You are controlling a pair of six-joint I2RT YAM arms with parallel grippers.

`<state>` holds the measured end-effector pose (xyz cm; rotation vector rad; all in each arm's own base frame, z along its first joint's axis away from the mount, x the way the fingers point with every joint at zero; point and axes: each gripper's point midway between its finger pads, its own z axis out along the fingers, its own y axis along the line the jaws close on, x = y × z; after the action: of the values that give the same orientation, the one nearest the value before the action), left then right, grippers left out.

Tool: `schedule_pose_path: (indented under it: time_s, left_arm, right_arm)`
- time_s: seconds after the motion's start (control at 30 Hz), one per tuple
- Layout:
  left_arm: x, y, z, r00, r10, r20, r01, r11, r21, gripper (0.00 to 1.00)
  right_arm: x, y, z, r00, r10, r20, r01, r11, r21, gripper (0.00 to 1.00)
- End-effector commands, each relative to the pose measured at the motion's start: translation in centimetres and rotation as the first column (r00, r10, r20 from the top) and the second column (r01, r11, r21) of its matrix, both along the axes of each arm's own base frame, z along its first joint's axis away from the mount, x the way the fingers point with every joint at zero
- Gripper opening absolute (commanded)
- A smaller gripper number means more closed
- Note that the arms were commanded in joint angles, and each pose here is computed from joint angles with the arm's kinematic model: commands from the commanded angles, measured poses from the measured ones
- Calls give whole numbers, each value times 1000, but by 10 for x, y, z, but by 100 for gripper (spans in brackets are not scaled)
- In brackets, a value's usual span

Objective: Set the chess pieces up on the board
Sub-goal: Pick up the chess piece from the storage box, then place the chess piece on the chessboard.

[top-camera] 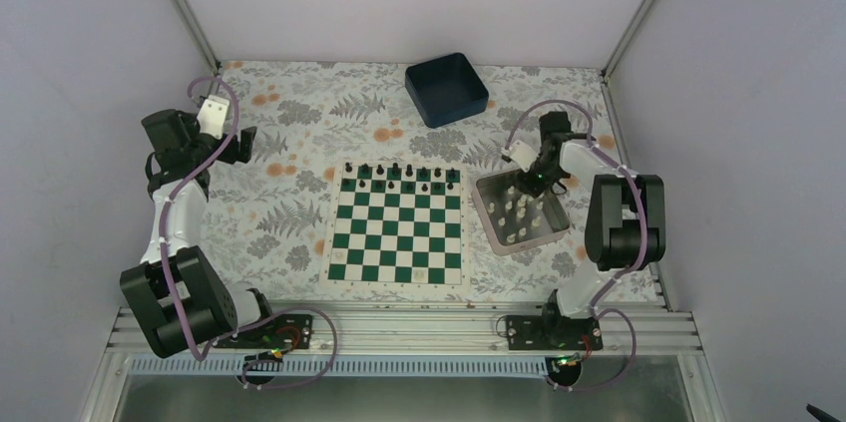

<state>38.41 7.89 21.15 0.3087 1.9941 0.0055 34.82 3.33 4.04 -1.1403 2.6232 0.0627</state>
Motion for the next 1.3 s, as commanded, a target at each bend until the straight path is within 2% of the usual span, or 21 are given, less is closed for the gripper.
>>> schedule_pose_path:
  time_s: [0.0, 0.3, 0.5, 0.7, 0.87, 1.07, 1.17, 1.27]
  left_arm:
    - [-1, -1, 3, 1000, -1, 17, 1, 1000, 8, 100]
    - [-1, -1, 1, 1000, -3, 15, 3, 1000, 5, 100]
    - [-1, -2, 2, 1000, -4, 18, 4, 1000, 4, 100]
    - [-2, -3, 6, 1000, -5, 26, 5, 1000, 5, 100]
    - [-1, -3, 11, 999, -4, 35, 4, 1000, 2, 100]
    - [0, -2, 13, 999, 0, 38, 0, 1000, 0, 100]
    - [0, -1, 15, 999, 4, 42, -5, 1000, 5, 100]
    - [-1, 0, 17, 999, 8, 44, -9, 1000, 13, 100]
  right_arm:
    - [10, 0, 3, 1000, 5, 23, -5, 1000, 11, 27]
    - [9, -3, 11, 999, 1, 32, -1, 1000, -3, 10]
    - [9, 0, 29, 999, 5, 46, -6, 1000, 4, 7]
    - [9, 19, 92, 989, 51, 140, -49, 999, -22, 7]
    - [3, 76, 145, 965, 159, 210, -158, 987, -23, 8]
    - [-27, 191, 182, 892, 372, 257, -381, 924, -13, 7]
    - [-55, 249, 178, 841, 483, 246, -497, 868, -5, 7]
    - [-91, 298, 147, 784, 595, 178, -602, 798, -14, 7]
